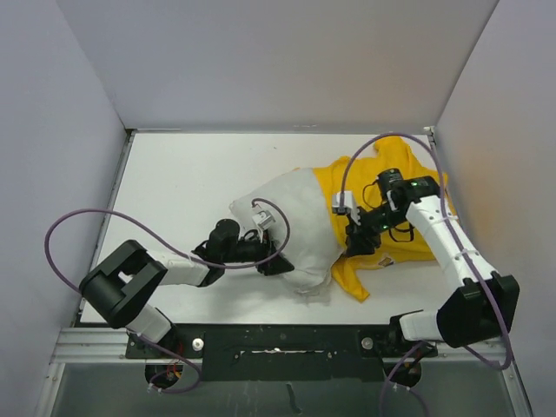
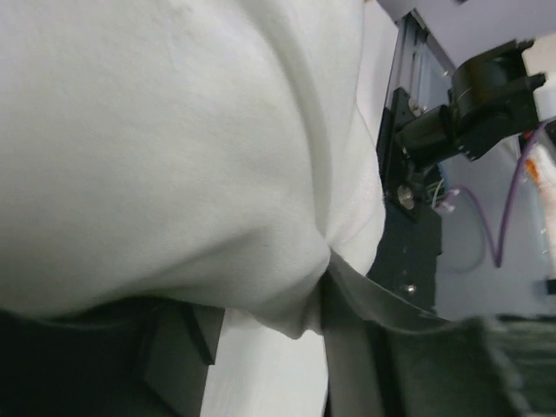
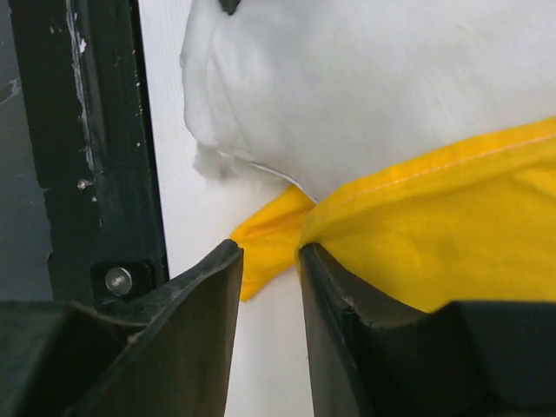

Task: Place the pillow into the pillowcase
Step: Stuff the pillow into the pillowcase.

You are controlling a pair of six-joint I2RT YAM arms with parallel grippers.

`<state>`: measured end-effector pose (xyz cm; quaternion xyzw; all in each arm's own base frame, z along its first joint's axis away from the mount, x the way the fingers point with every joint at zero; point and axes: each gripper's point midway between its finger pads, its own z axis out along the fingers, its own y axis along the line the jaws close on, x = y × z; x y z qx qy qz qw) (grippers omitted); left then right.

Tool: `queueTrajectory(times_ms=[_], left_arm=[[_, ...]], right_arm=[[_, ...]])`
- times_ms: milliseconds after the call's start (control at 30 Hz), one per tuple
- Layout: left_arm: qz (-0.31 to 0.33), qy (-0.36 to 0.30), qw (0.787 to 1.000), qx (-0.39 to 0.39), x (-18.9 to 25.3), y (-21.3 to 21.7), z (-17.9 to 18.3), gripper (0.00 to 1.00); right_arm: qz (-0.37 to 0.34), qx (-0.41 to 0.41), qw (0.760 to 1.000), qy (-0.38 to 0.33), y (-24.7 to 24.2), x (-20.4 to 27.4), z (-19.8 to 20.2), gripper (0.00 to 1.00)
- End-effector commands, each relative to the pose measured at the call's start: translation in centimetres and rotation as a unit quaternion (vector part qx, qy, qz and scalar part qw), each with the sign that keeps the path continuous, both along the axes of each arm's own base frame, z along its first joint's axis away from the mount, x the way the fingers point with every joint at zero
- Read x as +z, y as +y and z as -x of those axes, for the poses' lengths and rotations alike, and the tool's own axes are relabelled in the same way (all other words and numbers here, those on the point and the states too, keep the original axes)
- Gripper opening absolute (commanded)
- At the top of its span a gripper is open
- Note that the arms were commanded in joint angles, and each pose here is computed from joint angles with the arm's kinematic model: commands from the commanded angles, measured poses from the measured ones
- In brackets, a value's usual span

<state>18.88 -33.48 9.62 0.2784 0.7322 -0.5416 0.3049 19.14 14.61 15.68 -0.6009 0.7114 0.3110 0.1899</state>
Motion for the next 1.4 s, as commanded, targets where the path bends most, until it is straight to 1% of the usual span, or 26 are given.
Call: queueTrajectory(times_ms=[0,33,67,167,200,233,267,333,433,500,567,633,700,733,800,900,967,1000,1033,1100,1133,1167,1200,1300,1333,1367], left_arm=[[0.021,-0.005,0.999,0.034,3.7,1.7,-0.3,0.51],[0.015,-0.013,0.998,0.055,4.3,2.5,-0.5,0.58],[0.016,-0.035,0.997,0.072,5.7,3.4,-0.6,0.66],[-0.001,-0.056,0.989,0.139,7.0,6.0,-1.2,0.96],[0.009,-0.067,0.983,0.170,8.1,7.0,-1.5,0.98],[0.010,-0.065,0.978,0.197,8.3,8.0,-1.8,0.98],[0.013,-0.063,0.974,0.216,8.7,8.7,-2.2,0.98],[0.016,-0.040,0.971,0.235,9.5,9.7,-3.3,0.98],[0.013,0.029,0.962,0.272,10.0,11.0,-6.1,0.98],[0.015,0.069,0.953,0.295,10.0,11.4,-8.0,0.98],[0.025,0.092,0.945,0.313,10.2,11.6,-9.8,0.98],[0.032,0.099,0.939,0.327,10.2,11.3,-11.4,0.98],[0.040,0.111,0.937,0.330,10.1,10.7,-12.5,0.98],[0.040,0.118,0.936,0.328,9.9,10.3,-12.9,0.98],[0.031,0.122,0.938,0.322,9.1,9.1,-13.7,0.98],[0.006,0.122,0.945,0.302,7.4,7.0,-13.8,0.97],[-0.009,0.126,0.948,0.292,6.1,6.2,-14.0,0.93],[-0.017,0.128,0.950,0.286,5.2,5.9,-14.1,0.89],[-0.015,0.120,0.953,0.278,5.4,5.4,-14.5,0.83],[-0.010,0.105,0.962,0.250,5.5,4.4,-15.0,0.70],[-0.007,0.093,0.968,0.231,5.7,3.8,-15.2,0.61],[0.001,0.080,0.974,0.211,6.2,3.2,-15.3,0.49],[0.014,0.063,0.980,0.188,7.0,2.4,-15.4,0.36],[0.064,-0.006,0.993,0.098,10.2,-0.2,-14.2,0.10],[0.076,-0.032,0.994,0.071,11.3,-1.0,-13.6,0.05],[0.088,-0.060,0.993,0.042,12.4,-1.9,-12.7,0.03]], right_arm=[[-0.092,0.010,0.992,-0.080,-0.2,7.5,-0.1,0.40],[-0.100,0.001,0.991,-0.092,-0.1,8.7,-0.8,0.45],[-0.106,-0.010,0.989,-0.103,0.0,9.8,-1.6,0.50],[-0.115,-0.062,0.984,-0.120,0.4,12.0,-5.3,0.63],[-0.117,-0.088,0.981,-0.126,0.5,12.5,-7.1,0.66],[-0.117,-0.113,0.978,-0.130,0.6,12.9,-8.8,0.66],[-0.118,-0.139,0.975,-0.126,0.9,13.1,-10.4,0.67],[-0.096,-0.182,0.969,-0.138,1.5,13.1,-13.9,0.68],[-0.057,-0.206,0.966,-0.143,4.3,12.2,-16.6,0.69],[-0.032,-0.233,0.960,-0.149,5.3,11.5,-18.3,0.69],[-0.006,-0.266,0.951,-0.158,5.3,10.7,-19.9,0.68],[0.022,-0.296,0.940,-0.169,4.5,9.8,-21.3,0.68],[0.051,-0.316,0.930,-0.181,3.5,8.9,-22.3,0.66],[0.063,-0.320,0.927,-0.187,3.1,8.5,-22.5,0.63],[0.083,-0.325,0.922,-0.196,2.4,7.8,-22.8,0.57],[0.105,-0.320,0.921,-0.195,2.0,6.6,-22.8,0.45],[0.112,-0.314,0.923,-0.192,2.0,6.1,-22.8,0.34],[0.112,-0.310,0.925,-0.189,2.1,6.0,-22.7,0.28],[0.109,-0.303,0.929,-0.184,2.5,5.9,-22.5,0.22],[0.091,-0.286,0.939,-0.166,3.4,6.1,-22.1,0.10],[0.073,-0.272,0.947,-0.153,4.3,6.4,-21.7,0.04],[0.047,-0.255,0.956,-0.137,5.5,7.0,-21.3,0.00],[0.020,-0.238,0.964,-0.121,6.7,7.6,-20.8,0.00],[-0.072,-0.180,0.978,-0.082,10.4,10.3,-19.4,0.00],[-0.102,-0.164,0.978,-0.073,11.6,11.4,-19.0,0.00],[-0.126,-0.151,0.978,-0.063,12.6,12.3,-18.7,0.00]])
